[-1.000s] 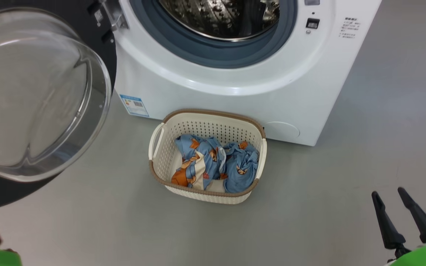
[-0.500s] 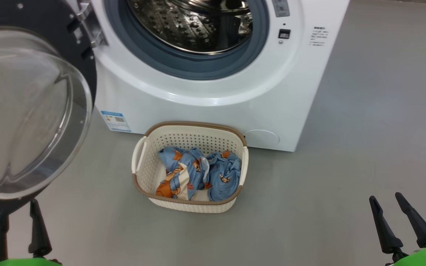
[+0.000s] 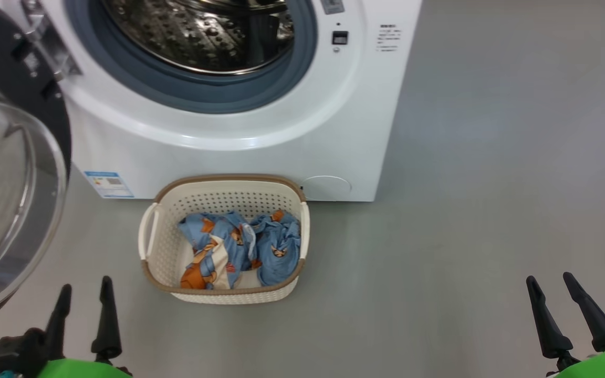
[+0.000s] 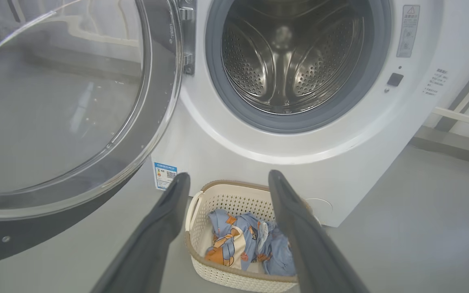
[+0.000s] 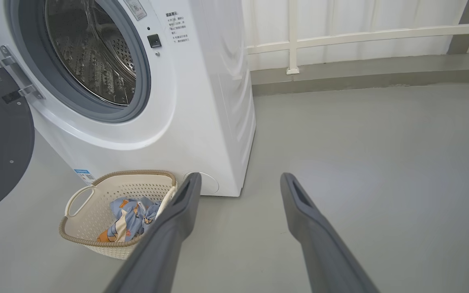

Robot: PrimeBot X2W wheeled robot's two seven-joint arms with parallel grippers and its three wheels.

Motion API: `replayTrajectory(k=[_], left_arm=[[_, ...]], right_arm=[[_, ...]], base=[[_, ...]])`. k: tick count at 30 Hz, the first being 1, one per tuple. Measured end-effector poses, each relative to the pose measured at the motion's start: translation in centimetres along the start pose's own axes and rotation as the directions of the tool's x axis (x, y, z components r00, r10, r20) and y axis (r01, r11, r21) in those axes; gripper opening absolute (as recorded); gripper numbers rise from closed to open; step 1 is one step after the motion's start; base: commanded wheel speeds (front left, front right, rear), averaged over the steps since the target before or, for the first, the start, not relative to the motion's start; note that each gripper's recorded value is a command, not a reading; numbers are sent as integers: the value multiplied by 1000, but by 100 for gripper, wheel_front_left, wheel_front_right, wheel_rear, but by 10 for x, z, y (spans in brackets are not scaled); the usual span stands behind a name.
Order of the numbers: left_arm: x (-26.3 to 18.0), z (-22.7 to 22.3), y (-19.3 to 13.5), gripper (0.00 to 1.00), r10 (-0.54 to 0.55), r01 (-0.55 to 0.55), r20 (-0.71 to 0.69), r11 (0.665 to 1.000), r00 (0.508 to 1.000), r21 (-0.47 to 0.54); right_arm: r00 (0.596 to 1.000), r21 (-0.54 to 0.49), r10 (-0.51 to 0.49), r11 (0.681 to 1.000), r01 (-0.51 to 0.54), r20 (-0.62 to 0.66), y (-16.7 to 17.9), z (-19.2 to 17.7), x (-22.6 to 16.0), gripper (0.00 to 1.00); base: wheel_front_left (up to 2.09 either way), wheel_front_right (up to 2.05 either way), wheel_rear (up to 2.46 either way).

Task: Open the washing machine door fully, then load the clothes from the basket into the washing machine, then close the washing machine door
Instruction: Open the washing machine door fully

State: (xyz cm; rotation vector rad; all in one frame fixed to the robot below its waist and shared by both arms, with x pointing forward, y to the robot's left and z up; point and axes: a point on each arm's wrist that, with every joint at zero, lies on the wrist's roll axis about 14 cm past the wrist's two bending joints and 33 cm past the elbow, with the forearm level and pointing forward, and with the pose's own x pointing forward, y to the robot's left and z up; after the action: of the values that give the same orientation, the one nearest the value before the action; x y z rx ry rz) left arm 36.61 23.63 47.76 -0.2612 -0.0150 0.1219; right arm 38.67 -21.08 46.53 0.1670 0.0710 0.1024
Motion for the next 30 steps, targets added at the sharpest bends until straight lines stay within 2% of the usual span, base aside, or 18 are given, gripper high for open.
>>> replayTrajectory(k=[11,17,30], left_arm=[[17,-20,-58,100,-170,169,-49,985,984,-28],[22,-20,-68,100,-194,192,-43,981,980,-38],[23,-15,-65,100,-186,185,-28,982,982,-33]], right_arm=[[995,3,-103,995,103,2,-30,1,-18,100],[992,7,-123,992,123,0,-35,0,-21,100],[994,11,-113,993,113,-2,-32,-2,-17,100]], base=[[0,0,0],[0,0,0],[0,0,0]])
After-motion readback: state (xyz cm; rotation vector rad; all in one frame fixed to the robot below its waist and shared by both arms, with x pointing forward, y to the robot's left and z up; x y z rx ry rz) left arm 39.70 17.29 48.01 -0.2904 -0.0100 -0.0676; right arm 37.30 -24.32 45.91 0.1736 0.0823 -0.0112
